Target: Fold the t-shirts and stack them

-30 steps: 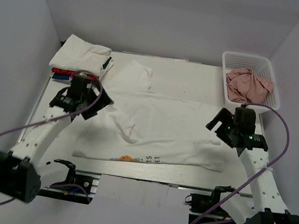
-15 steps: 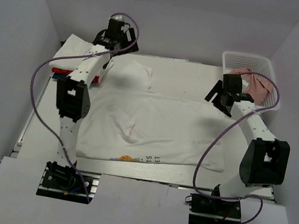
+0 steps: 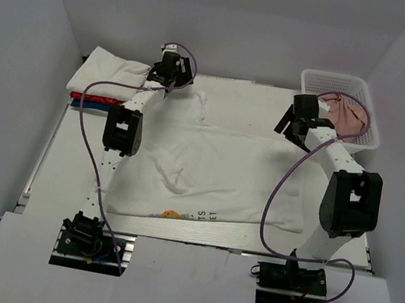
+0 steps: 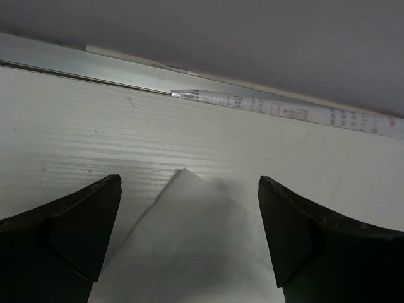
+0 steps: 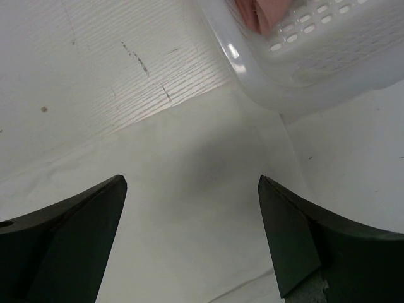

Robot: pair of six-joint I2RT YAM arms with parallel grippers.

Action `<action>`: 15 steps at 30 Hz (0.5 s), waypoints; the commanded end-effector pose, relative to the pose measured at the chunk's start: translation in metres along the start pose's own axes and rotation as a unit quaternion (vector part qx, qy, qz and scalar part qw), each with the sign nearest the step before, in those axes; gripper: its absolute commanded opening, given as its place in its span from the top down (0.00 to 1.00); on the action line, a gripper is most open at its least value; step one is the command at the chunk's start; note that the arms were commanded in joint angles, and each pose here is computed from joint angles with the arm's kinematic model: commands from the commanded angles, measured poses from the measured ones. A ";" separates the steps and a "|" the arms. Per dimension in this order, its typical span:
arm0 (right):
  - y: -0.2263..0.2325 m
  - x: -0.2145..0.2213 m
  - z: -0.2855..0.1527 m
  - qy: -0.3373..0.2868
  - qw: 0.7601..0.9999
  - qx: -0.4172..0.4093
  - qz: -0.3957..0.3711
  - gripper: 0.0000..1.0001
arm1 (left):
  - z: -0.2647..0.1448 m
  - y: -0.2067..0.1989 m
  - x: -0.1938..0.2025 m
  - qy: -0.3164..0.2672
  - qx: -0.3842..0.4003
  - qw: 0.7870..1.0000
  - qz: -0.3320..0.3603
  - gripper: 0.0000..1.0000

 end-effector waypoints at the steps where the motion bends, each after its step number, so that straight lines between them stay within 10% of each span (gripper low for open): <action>1: 0.006 -0.001 0.005 -0.002 1.000 -0.005 -0.001 0.10 | 0.000 -0.010 -0.031 -0.069 -0.030 0.997 0.004 0.01; 9: -0.002 0.010 0.015 0.002 1.000 0.014 -0.013 0.10 | 0.016 -0.032 0.003 -0.060 -0.045 0.995 0.068 0.07; 15: -0.009 0.010 0.019 -0.002 0.999 0.035 -0.023 0.10 | 0.015 -0.027 0.038 0.004 -0.058 0.992 0.115 0.31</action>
Point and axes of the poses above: each gripper's point midway between its finger pads, its own z axis out along the fingers, its own y axis along the line the jaws close on, x = y × z, the point moved 3 cm from there along -z, back along the fingers, and after that the axes turned 15 degrees about z, right-handed, at the moved point
